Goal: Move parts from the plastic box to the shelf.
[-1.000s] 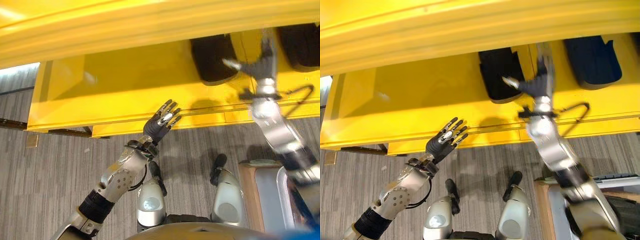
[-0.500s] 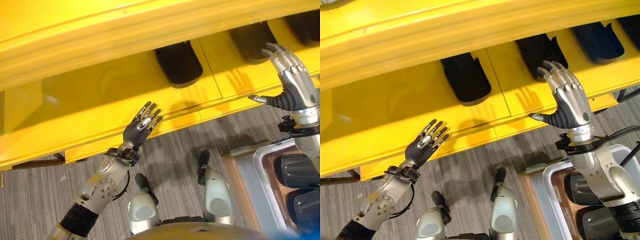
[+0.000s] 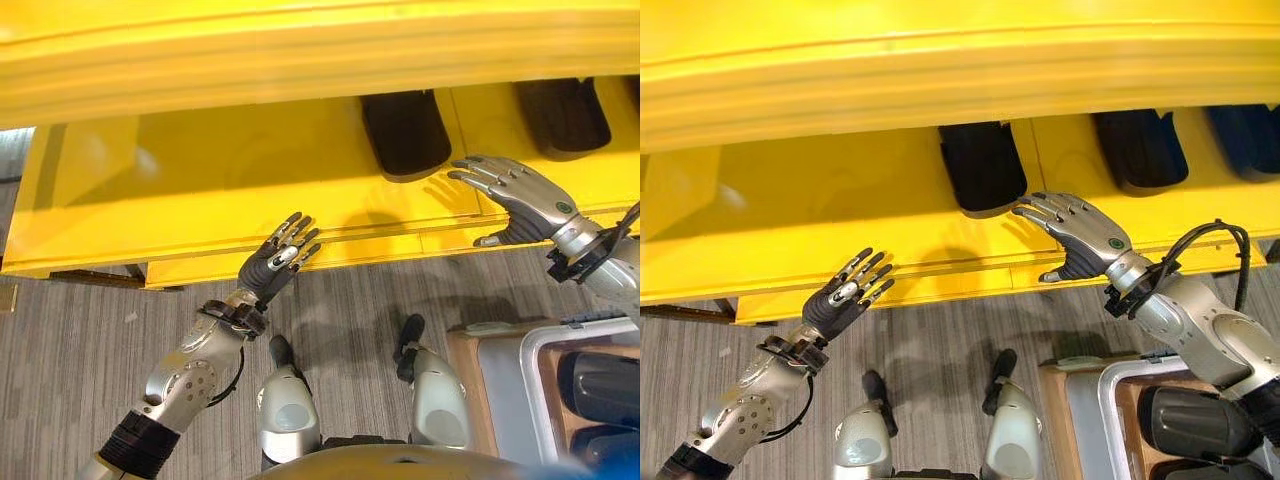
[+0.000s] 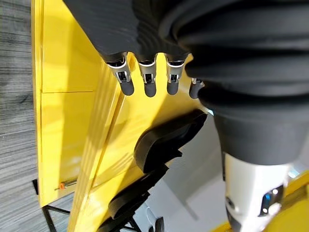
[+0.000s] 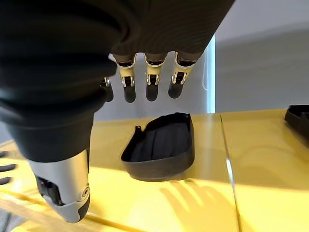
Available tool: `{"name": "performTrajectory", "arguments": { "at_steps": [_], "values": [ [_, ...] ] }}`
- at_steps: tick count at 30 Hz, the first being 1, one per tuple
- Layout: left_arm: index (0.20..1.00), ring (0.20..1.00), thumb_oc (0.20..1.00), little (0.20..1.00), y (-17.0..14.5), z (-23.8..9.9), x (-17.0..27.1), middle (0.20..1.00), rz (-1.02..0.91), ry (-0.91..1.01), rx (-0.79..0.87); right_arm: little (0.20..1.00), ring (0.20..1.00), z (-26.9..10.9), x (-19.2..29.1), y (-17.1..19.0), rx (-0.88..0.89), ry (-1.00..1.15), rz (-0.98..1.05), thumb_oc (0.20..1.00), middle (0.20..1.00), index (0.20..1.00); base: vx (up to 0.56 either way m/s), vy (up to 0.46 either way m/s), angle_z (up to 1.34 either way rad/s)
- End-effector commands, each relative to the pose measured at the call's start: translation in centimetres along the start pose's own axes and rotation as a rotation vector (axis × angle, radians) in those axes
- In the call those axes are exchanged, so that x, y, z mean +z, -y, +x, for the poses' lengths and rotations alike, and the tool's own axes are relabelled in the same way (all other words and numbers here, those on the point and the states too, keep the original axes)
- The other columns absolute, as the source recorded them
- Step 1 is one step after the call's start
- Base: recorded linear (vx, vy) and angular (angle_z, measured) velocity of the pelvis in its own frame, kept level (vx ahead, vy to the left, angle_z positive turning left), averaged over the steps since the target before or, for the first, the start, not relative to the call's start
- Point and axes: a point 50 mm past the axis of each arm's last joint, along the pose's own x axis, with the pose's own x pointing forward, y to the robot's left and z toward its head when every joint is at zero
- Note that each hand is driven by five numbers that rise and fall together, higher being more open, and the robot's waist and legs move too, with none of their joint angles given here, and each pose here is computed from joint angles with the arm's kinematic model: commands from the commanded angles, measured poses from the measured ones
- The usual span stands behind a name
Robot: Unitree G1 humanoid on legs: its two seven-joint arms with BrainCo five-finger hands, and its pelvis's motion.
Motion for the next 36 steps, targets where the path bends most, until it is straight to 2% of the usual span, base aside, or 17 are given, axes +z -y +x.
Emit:
{"name": "performTrajectory", "arguments": {
  "at_steps": [1, 9, 15, 25, 27, 28, 31, 34, 36],
  "values": [
    [1.000, 1.000, 1.000, 1.000, 1.4, 0.1, 1.3, 1.000, 0.050, 0.036, -0.093, 1.000, 1.000, 1.1, 0.6, 1.0, -0.102, 0.023, 0.083, 1.000, 1.000, 1.000, 0.01, -0.013, 0.04],
    [1.000, 1.000, 1.000, 1.000, 1.6, 0.4, 1.3, 1.000, 0.040, 0.018, -0.102, 1.000, 1.000, 2.3, 1.1, 1.5, -0.140, 0.054, 0.189, 1.000, 1.000, 1.000, 0.00, -0.004, 0.00],
    [1.000, 1.000, 1.000, 1.000, 2.0, 0.8, 1.3, 1.000, 0.034, 0.019, -0.119, 1.000, 1.000, 4.0, 1.7, 2.3, -0.137, 0.084, 0.169, 1.000, 1.000, 1.000, 0.00, 0.001, 0.03],
    [1.000, 1.000, 1.000, 1.000, 1.7, 0.6, 1.0, 1.000, 0.029, 0.026, -0.111, 1.000, 1.000, 3.3, 1.0, 0.1, -0.023, -0.035, 0.124, 1.000, 1.000, 1.000, 0.00, -0.004, 0.01],
    [1.000, 1.000, 1.000, 1.000, 1.6, 0.6, 0.9, 1.000, 0.021, 0.034, -0.101, 1.000, 1.000, 3.0, -0.3, 0.8, -0.238, -0.131, 0.070, 1.000, 1.000, 1.000, 0.00, 0.004, 0.02],
    [1.000, 1.000, 1.000, 1.000, 1.7, 0.6, 0.9, 1.000, 0.021, 0.035, -0.101, 1.000, 1.000, 2.9, -0.3, 0.8, -0.248, -0.132, 0.072, 1.000, 1.000, 1.000, 0.00, 0.031, 0.00],
    [1.000, 1.000, 1.000, 1.000, 2.0, 0.8, 0.8, 1.000, 0.006, 0.058, -0.084, 1.000, 1.000, 2.6, 0.3, 2.3, -0.533, -0.128, 0.213, 1.000, 1.000, 1.000, 0.01, 0.046, -0.03],
    [1.000, 1.000, 1.000, 1.000, 2.5, 1.1, 0.9, 1.000, -0.016, 0.079, -0.073, 1.000, 1.000, 1.9, 0.8, 2.9, -0.719, -0.125, 0.255, 1.000, 1.000, 1.000, 0.01, 0.075, -0.06],
    [1.000, 1.000, 1.000, 1.000, 2.8, 1.3, 1.0, 1.000, -0.033, 0.092, -0.064, 1.000, 1.000, 1.4, 0.8, 2.6, -0.772, -0.154, 0.301, 1.000, 1.000, 1.000, 0.02, 0.089, -0.10]
  ]
}}
